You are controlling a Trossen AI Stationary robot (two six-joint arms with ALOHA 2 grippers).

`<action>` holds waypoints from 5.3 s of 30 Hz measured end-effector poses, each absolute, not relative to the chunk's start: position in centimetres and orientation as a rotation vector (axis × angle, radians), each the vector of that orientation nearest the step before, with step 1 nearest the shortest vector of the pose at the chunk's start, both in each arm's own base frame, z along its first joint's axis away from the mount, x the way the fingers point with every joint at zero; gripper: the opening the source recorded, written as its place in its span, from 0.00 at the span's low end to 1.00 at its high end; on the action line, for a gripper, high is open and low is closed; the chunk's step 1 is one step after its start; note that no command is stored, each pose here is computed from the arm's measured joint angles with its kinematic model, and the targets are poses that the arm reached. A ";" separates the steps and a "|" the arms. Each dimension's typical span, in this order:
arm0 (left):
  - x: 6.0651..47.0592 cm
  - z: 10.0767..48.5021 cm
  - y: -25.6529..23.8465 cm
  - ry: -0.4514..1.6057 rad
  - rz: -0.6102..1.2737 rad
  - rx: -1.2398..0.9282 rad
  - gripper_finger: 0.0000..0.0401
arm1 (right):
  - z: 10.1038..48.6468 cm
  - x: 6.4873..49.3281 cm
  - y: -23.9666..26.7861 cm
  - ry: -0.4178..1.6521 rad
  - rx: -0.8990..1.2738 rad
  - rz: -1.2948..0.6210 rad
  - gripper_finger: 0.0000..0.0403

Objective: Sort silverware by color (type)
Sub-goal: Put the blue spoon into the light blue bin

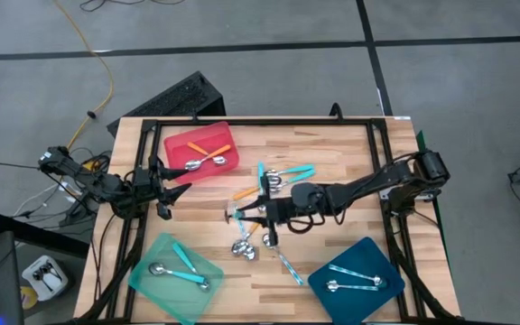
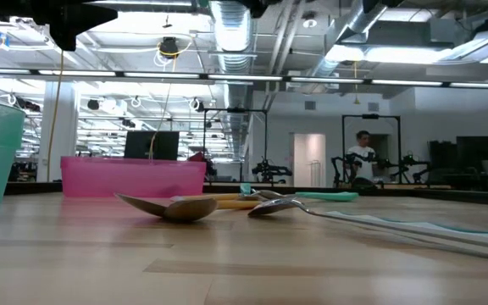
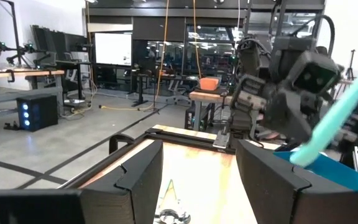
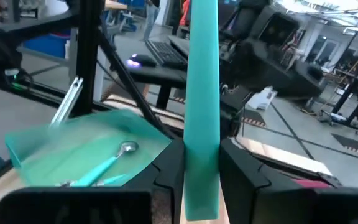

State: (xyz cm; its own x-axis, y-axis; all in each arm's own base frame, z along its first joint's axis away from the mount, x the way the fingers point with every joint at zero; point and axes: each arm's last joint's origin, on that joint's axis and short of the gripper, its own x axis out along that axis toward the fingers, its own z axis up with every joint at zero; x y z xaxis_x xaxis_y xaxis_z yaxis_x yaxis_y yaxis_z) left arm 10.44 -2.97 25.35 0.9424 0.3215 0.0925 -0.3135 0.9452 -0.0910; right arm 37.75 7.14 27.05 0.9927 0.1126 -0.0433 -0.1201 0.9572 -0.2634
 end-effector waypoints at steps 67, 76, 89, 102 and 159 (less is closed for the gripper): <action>10.3 25.9 -2.9 -0.155 0.332 -0.106 0.47 | 19.5 55.5 16.5 -0.133 -0.016 0.567 0.26; 10.3 25.9 -2.9 -0.159 0.342 -0.114 0.47 | 21.1 56.6 16.5 0.014 0.042 0.408 0.26; 10.3 25.9 -2.8 -0.164 0.357 -0.143 0.47 | 20.2 56.4 16.8 0.281 0.350 0.317 0.26; 10.2 26.0 -2.7 -0.173 0.406 -0.179 0.47 | 20.8 55.9 16.2 0.479 0.574 0.134 0.26; 10.2 26.0 -2.6 -0.177 0.436 -0.181 0.47 | 17.5 55.8 16.6 0.619 0.495 0.196 0.26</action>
State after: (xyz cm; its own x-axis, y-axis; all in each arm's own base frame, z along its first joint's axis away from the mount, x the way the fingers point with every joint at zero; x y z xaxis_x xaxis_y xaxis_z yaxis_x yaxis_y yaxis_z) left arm 10.19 -2.59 26.01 0.8914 0.4339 0.1310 -0.4024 0.8907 -0.2116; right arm 55.81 16.63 17.51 0.8006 0.3200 -0.5065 -0.0300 0.8658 0.4995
